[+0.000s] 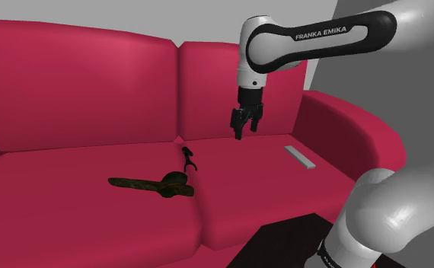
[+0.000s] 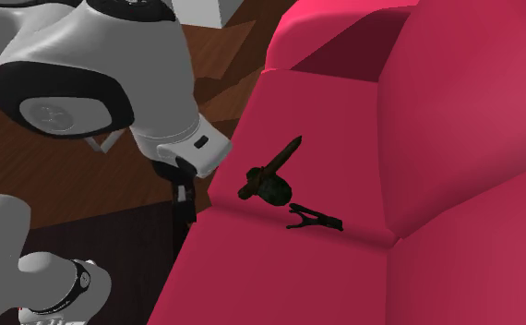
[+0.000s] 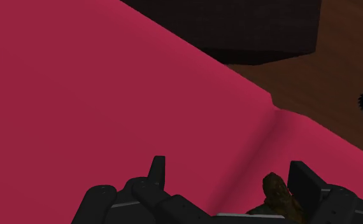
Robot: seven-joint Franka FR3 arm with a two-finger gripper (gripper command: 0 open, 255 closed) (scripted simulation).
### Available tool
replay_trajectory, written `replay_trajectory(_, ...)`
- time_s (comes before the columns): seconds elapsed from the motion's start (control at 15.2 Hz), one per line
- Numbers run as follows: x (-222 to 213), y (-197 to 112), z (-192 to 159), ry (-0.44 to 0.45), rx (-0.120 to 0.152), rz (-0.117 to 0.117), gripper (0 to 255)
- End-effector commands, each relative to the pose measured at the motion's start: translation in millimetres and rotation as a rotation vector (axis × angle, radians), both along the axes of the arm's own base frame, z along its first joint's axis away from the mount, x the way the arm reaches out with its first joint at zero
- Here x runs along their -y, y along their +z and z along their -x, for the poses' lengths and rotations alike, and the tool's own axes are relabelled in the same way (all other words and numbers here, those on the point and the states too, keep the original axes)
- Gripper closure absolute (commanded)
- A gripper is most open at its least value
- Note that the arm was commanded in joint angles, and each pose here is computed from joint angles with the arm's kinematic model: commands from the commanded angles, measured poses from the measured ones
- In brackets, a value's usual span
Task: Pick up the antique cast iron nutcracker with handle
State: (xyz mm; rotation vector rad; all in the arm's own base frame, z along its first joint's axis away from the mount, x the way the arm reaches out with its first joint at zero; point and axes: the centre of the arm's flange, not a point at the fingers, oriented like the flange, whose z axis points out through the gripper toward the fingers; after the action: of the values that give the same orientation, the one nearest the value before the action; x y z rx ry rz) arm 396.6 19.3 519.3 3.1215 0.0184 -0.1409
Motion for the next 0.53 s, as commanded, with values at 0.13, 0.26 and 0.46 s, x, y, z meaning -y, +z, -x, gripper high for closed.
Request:
replay_trajectory(0.13, -2, -27, -48, -0.072, -0.013, -0.011, 0)
replay_trajectory(0.26, -3, -40, -72, -0.107, -0.019, -0.016, 0)
replay_trajectory(0.46, -3, -60, -107, -0.159, -0.029, -0.024, 0)
